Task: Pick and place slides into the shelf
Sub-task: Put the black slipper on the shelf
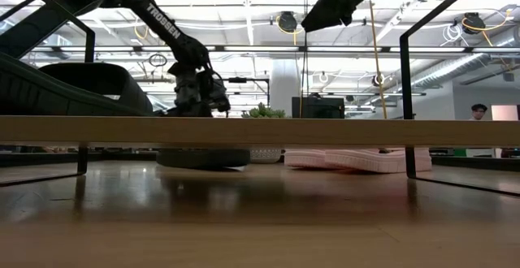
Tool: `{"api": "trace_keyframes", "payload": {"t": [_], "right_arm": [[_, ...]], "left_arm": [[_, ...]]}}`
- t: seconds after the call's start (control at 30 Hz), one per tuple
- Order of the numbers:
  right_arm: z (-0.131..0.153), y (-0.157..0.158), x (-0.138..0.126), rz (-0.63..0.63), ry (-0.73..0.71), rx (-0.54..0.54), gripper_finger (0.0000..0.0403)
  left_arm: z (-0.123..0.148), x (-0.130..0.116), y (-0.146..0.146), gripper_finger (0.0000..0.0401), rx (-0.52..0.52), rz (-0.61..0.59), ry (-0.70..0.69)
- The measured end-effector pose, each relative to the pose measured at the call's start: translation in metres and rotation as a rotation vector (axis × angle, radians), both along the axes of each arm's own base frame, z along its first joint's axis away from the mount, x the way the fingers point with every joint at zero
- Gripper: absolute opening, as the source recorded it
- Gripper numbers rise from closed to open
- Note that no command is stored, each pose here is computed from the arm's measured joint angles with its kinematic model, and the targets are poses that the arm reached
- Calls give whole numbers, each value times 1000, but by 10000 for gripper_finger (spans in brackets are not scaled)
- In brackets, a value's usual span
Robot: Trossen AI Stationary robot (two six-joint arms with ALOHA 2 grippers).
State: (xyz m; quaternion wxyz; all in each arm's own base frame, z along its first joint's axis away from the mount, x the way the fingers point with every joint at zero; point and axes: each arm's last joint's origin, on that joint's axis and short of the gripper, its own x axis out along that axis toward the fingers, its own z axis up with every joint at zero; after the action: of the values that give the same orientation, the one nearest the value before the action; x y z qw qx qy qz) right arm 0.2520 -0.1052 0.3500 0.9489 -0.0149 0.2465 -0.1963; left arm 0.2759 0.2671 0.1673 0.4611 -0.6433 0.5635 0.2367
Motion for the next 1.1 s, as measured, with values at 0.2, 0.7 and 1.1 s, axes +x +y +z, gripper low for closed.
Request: {"api": "trace_keyframes", "payload": {"t": [0.2, 0.7, 1.1], "right_arm": [[-1, 0, 0, 0, 11, 5, 153], [-1, 0, -1, 0, 14, 6, 153], [-2, 4, 0, 14, 20, 9, 153]], "left_arm": [[-1, -3, 2, 110, 15, 4, 32], [1, -1, -4, 110, -46, -28, -15], [1, 1, -7, 110, -44, -63, -23]]}}
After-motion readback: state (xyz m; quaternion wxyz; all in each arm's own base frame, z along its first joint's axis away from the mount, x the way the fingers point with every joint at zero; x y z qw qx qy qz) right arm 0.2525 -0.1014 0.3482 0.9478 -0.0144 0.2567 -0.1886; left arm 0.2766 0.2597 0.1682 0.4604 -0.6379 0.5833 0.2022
